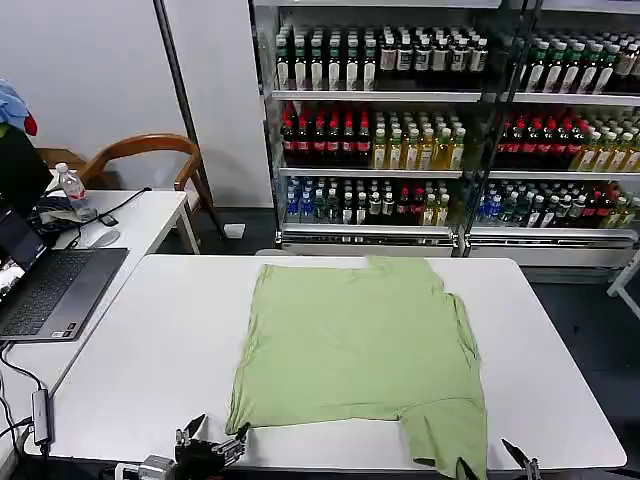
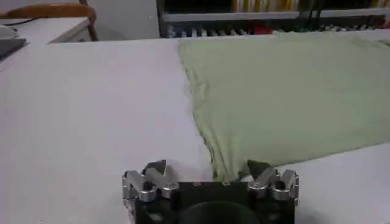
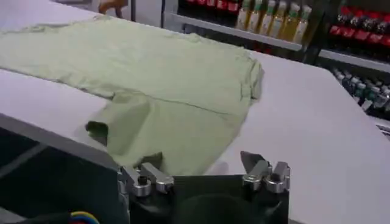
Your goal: Fold and organize the clothes.
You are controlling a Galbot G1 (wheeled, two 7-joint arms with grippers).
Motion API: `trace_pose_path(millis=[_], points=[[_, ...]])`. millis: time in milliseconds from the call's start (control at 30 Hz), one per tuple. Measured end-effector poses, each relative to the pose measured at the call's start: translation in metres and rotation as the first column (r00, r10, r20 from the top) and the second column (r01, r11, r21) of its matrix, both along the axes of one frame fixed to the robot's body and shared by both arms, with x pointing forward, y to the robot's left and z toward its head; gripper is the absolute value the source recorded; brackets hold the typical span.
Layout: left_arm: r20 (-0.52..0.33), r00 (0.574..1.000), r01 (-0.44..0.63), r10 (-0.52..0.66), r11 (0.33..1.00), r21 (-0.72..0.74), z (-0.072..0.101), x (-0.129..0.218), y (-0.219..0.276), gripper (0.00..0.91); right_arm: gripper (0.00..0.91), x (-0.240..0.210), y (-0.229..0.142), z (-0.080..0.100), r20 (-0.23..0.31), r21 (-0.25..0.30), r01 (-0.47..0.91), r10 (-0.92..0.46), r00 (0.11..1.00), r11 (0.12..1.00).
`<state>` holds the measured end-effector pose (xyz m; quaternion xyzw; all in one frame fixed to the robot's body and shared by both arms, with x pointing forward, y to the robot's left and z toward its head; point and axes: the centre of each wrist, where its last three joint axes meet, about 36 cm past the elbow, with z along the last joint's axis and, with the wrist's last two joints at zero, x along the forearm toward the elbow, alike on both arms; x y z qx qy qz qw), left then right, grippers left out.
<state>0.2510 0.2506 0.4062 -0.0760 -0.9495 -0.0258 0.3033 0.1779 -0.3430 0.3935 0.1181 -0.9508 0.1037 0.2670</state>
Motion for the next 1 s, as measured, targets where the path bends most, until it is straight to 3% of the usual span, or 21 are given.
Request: trace_pose_path(millis=[567,1000], points=[[-0.011,1.000,-0.004,0.004,1.000,-0.007,-0.001,-0.002,-0.008,0.050,0.000,0.001,0.004,-0.009,-0.013,0.035,0.002,-0.002,1.000,0.999],[0.023,0.999,0.031,-0.030,0.999,-0.026,-0.001,0.002,-0.011,0.050,0.000,0.018,0.008,0.004,0.046,0.080,-0.012,0.009,0.999,0.997]])
